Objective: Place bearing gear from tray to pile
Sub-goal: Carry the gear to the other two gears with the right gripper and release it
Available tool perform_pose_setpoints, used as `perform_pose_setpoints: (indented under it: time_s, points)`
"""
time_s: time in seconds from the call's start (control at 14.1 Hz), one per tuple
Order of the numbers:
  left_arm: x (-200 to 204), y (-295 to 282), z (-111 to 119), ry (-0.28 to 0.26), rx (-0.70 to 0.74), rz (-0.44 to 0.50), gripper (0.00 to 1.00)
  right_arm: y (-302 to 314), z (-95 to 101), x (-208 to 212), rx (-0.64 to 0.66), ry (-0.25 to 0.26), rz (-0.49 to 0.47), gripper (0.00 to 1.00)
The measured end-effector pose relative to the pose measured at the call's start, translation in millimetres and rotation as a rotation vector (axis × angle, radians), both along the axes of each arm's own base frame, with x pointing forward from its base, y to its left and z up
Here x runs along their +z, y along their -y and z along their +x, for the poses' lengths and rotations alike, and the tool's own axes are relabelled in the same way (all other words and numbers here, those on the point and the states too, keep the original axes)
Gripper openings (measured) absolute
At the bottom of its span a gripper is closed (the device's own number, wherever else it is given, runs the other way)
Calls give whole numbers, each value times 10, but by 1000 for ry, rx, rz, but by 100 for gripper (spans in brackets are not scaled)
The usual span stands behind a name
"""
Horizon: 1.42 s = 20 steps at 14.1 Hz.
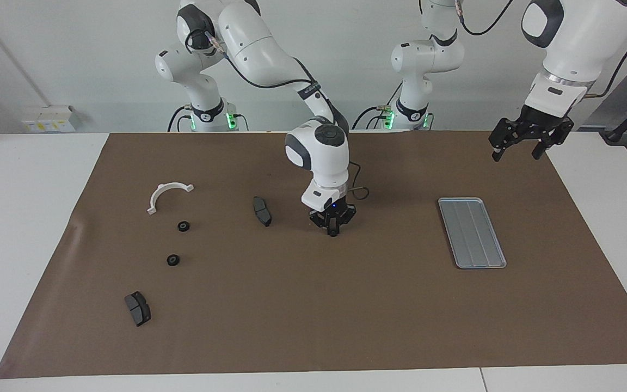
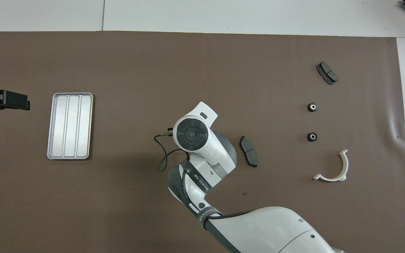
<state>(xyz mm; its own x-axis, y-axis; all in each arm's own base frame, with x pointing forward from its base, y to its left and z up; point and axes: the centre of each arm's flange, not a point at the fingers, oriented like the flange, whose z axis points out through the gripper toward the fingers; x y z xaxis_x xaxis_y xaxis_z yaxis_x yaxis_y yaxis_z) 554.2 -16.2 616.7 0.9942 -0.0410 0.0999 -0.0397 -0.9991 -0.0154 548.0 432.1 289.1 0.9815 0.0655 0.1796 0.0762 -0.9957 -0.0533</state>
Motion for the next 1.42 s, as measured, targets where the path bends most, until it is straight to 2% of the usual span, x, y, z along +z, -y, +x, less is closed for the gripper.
perform_pose_setpoints:
  time_s: [0.43,0.92,1.21,1.42]
  points:
    - [-1,0,-1,-1,1,0,100,63,59,76,-17,4,4,25]
    - [-2,-1,-2,-2,1,0,100,1138,559,1179,-186,19,21,25]
    - [-2,-3,-2,-2,2,0,100,1969,762,1414,-199,-29,-25,25]
    - [-2,-6,-2,-2,2,0,100,2532,809,1239,-155,-72,-61,25]
